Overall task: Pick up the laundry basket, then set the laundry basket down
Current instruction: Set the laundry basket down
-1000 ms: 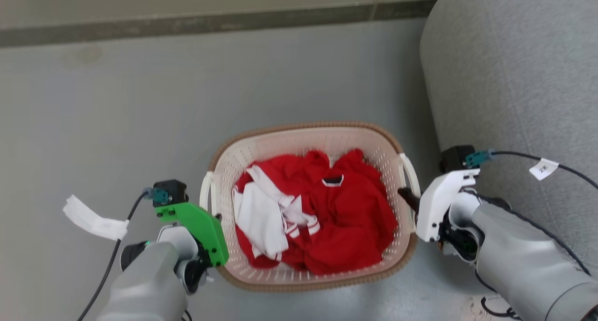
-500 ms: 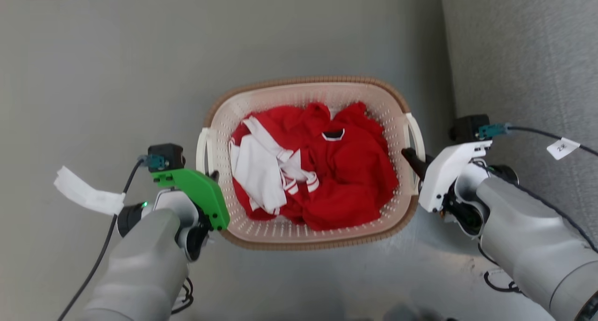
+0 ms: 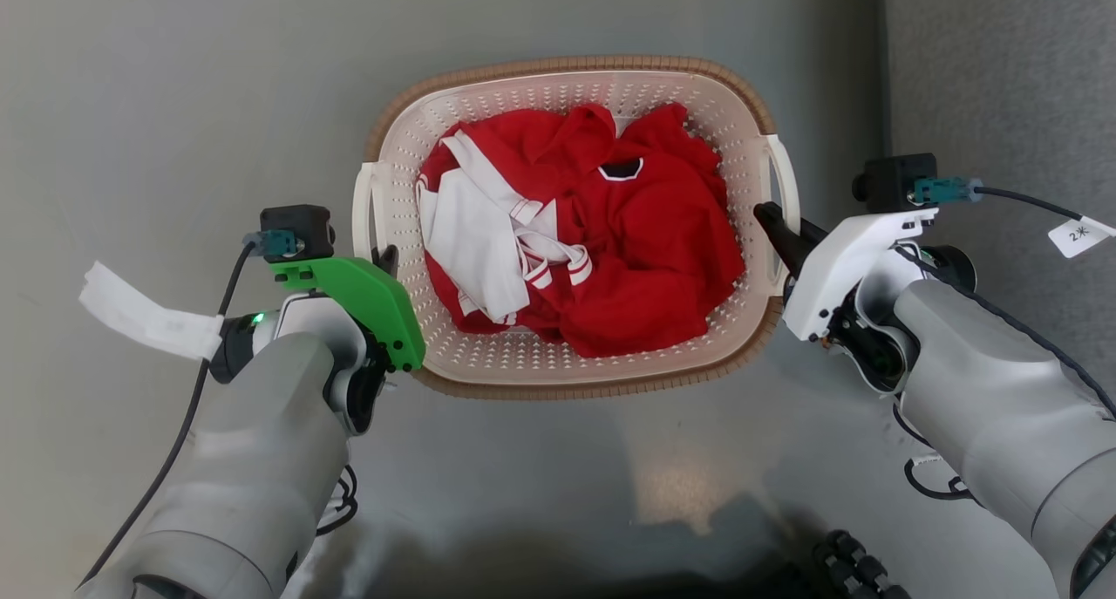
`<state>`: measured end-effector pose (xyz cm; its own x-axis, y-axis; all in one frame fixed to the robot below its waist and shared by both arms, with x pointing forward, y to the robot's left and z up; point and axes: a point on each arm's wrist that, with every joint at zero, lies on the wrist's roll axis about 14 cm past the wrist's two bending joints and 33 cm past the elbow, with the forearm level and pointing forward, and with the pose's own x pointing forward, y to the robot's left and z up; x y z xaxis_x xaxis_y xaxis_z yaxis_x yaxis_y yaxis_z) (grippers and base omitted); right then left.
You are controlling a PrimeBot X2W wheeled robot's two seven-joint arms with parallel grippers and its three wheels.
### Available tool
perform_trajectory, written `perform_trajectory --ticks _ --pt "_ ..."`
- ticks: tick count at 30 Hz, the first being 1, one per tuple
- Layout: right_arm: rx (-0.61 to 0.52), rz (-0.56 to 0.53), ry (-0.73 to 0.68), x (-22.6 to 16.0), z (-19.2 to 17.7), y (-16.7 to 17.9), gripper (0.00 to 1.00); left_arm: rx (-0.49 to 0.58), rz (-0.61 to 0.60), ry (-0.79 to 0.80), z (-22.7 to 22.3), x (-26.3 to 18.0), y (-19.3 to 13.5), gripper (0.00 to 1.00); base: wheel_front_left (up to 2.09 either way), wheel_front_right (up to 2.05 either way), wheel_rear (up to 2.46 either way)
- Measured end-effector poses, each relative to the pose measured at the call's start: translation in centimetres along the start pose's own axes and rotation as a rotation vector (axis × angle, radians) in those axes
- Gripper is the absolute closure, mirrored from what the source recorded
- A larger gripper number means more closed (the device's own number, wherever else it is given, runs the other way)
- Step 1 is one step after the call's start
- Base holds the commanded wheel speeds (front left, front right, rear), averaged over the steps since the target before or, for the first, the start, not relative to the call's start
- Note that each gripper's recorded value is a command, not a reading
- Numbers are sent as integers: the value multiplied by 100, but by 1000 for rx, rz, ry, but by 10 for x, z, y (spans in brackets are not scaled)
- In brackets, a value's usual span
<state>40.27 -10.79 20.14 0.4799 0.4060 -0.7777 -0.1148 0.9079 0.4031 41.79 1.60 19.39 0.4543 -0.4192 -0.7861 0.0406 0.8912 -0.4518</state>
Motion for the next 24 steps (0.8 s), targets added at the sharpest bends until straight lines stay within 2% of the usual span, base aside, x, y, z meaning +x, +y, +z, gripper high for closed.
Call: perform_trajectory --ticks 14,24 --pt "41 -1 50 19 -35 -9 100 -17 27 52 -33 21 19 100 0 0 0" --pt "38 2 45 34 -34 -15 100 -12 35 44 -33 35 26 100 0 0 0"
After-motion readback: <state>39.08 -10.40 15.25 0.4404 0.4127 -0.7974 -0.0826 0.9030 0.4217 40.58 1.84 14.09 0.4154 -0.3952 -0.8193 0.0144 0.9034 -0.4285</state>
